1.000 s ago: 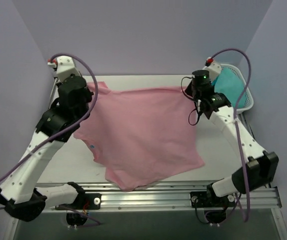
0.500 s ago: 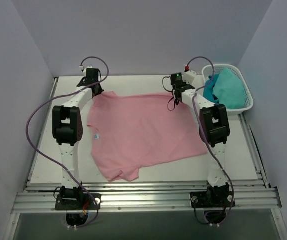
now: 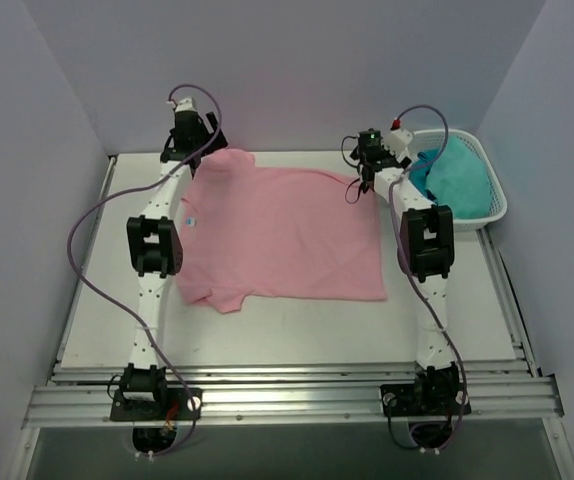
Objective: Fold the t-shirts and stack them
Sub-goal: Flatten out the tshirt
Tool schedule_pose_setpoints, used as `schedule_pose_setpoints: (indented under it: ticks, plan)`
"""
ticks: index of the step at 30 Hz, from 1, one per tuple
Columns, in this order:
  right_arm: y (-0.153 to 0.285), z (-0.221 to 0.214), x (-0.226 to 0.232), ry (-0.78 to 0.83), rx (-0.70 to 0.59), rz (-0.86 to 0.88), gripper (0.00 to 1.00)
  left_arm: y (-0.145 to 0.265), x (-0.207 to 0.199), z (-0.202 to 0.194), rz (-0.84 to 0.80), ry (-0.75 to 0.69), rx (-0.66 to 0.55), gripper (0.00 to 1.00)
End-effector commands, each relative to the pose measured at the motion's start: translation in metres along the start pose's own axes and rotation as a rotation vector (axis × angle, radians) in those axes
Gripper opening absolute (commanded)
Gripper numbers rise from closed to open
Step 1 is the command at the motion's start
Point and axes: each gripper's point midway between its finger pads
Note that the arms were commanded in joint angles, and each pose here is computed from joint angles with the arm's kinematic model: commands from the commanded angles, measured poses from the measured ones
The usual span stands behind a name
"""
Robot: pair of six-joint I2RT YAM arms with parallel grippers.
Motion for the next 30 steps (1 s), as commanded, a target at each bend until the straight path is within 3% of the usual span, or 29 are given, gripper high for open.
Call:
schedule_pose_setpoints:
  ticks: [1,6,7,8,10,11,13,14,16,21,25,30]
  plan:
    - [0.070,0.103,0.007,-0.117,-0.190,0.028,1.00,0.075,-0.077,0.110,-0.135,0.018,-0.199,0.94]
    - [0.134,0.126,0.010,-0.084,-0.234,0.092,1.00,0.145,-0.062,0.137,0.031,0.025,-0.254,0.94]
    - [0.145,0.127,0.012,-0.070,-0.239,0.104,1.00,0.189,-0.071,0.168,0.033,0.045,-0.337,0.94]
    - [0.153,0.116,0.012,-0.029,-0.226,0.105,1.00,0.188,-0.042,0.142,0.110,0.055,-0.293,0.94]
    - [0.190,0.119,0.015,-0.020,-0.234,0.142,1.00,0.247,-0.043,0.156,0.118,0.102,-0.343,0.94]
    - [0.200,0.113,0.016,-0.015,-0.223,0.161,1.00,0.247,-0.014,0.120,0.192,0.117,-0.281,0.94]
    - [0.226,0.090,0.011,0.002,-0.196,0.198,1.00,0.292,-0.005,0.106,0.206,0.156,-0.260,0.94]
    - [0.234,0.081,0.011,0.004,-0.191,0.215,1.00,0.292,0.026,0.059,0.273,0.166,-0.176,0.94]
    - [0.250,0.047,-0.003,0.024,-0.150,0.228,1.00,0.328,0.023,0.027,0.254,0.169,-0.152,0.94]
    - [0.273,-0.013,-0.031,0.056,-0.069,0.257,1.00,0.376,0.076,-0.097,0.337,0.199,-0.031,0.94]
    - [0.283,-0.052,-0.056,0.099,-0.005,0.245,1.00,0.408,0.087,-0.155,0.300,0.247,0.052,0.95]
    - [0.304,-0.081,-0.084,0.104,0.017,0.270,1.00,0.433,0.106,-0.179,0.328,0.282,0.050,1.00]
Point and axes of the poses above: each gripper's point midway between its finger pads, its own y axis back along the fingers, its own x axis along the line the jaws close on, z = x × y, and after that the axes turned 15 degrees about y, right-handed
